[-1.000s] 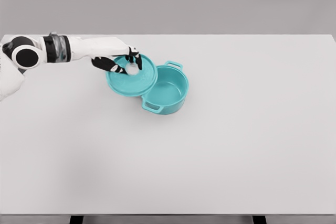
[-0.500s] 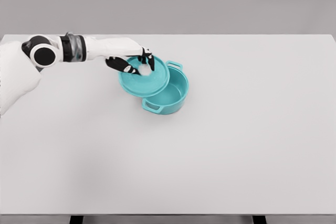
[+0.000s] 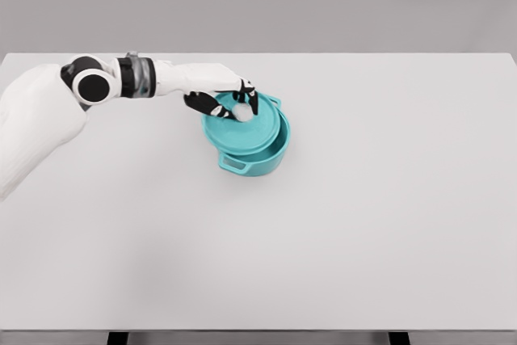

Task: Cover the pot with left arm

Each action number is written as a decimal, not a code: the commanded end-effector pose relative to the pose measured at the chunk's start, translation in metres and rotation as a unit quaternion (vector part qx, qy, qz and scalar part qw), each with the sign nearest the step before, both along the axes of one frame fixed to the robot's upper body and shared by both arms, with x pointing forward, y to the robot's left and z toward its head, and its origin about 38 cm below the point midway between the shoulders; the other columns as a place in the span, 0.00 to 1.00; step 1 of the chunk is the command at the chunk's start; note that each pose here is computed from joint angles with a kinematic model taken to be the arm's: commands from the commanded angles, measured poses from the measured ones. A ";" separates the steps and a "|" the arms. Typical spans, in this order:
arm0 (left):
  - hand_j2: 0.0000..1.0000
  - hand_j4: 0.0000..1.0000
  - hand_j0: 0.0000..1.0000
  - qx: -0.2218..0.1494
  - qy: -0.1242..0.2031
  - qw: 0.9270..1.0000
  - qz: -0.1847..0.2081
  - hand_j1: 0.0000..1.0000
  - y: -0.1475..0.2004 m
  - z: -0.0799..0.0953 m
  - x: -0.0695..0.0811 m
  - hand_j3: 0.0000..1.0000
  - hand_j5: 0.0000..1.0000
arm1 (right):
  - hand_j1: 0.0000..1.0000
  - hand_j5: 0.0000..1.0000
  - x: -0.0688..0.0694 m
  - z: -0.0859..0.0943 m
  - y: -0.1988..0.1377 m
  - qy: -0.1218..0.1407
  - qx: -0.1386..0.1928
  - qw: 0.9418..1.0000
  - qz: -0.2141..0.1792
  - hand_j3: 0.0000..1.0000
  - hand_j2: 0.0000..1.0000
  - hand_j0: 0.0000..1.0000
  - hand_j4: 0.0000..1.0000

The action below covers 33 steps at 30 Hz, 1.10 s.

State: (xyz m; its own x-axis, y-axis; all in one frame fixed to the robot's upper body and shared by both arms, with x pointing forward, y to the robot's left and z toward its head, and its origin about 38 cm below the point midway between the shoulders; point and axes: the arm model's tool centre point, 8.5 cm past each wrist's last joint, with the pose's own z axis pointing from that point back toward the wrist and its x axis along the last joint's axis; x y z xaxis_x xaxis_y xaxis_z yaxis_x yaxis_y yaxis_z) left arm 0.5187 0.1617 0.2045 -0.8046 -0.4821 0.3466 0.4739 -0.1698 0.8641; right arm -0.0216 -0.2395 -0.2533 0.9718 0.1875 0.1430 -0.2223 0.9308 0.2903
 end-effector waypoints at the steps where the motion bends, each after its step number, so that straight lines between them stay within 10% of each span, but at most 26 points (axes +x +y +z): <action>1: 0.51 0.51 0.51 -0.004 0.004 1.000 0.000 0.51 -0.003 -0.002 0.000 0.51 0.51 | 1.00 1.00 0.000 0.000 0.000 0.000 0.000 1.000 0.000 1.00 1.00 1.00 1.00; 33: 0.51 0.51 0.51 -0.009 0.010 1.000 -0.011 0.51 -0.021 -0.007 -0.002 0.51 0.51 | 1.00 1.00 0.000 0.000 0.000 0.000 0.000 1.000 0.001 1.00 1.00 1.00 1.00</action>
State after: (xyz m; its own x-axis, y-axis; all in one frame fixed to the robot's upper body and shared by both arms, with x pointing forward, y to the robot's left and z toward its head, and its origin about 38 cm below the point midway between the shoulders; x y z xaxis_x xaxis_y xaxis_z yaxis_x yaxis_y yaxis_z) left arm 0.5167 0.1412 0.1967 -0.8092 -0.4579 0.3681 0.4860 -0.1698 0.8573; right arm -0.0216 -0.2395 -0.2533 0.9718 0.1875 0.1429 -0.2223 0.9308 0.2903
